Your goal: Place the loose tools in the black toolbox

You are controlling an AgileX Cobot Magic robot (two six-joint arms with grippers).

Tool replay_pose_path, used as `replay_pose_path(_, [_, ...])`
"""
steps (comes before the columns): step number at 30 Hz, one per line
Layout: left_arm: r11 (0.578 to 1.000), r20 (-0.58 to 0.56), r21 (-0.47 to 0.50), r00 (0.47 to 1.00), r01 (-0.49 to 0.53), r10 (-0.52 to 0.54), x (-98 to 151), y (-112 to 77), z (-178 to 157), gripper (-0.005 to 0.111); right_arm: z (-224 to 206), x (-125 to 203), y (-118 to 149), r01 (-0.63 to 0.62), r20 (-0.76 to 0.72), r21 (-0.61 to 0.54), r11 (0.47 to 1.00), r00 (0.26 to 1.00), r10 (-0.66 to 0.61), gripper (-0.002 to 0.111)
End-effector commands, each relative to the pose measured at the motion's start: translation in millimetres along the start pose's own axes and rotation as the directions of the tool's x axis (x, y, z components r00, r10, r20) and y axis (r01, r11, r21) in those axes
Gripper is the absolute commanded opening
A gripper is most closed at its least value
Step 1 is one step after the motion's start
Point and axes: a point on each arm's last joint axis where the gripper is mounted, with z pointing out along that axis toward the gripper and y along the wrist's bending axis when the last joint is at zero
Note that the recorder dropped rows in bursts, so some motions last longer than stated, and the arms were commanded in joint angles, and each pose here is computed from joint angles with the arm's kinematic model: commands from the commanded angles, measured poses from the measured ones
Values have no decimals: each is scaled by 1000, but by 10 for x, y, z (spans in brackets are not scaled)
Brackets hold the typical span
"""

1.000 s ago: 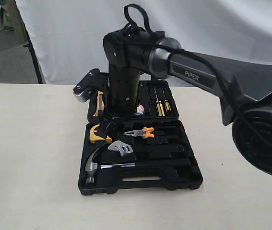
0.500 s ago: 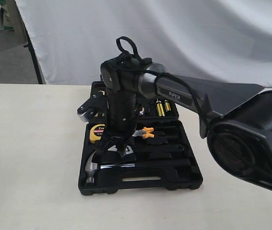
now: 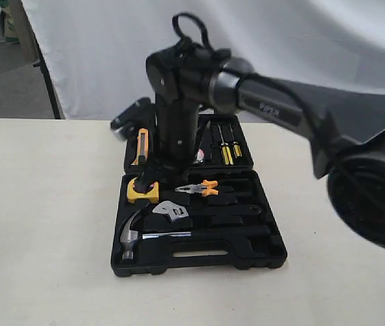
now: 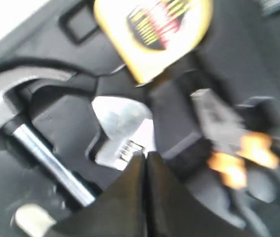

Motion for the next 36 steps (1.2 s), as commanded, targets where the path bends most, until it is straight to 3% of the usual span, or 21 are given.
replay_pose_path(1, [1000,20,-21,1000,1,0,-21,9,-4,1,-523,95,-246,-69,93,43,997,994,65,0])
replay_pose_path(5, [1000,20,-21,1000,1,0,-21,9,-4,1,-620,323,-434,-129,78,17,992,989,127,0])
replay_pose_path(10, [1000,20,-21,1000,1,0,-21,9,-4,1,-319,788,-612,-239,-41,-60,969,971,237,0])
replay_pose_path(19, [1000,20,-21,1000,1,0,-21,9,-4,1,181,1492,-761,-393,-25,-23,919,920,392,0])
replay_pose_path(28, [1000,20,-21,1000,1,0,-21,9,-4,1,-626,1584,-817,-571,179,1,821,808,561,0])
replay_pose_path(36, [1000,20,-21,1000,1,0,-21,9,-4,1,-1106,1830,-438,-599,344,-49,800,742,576,0])
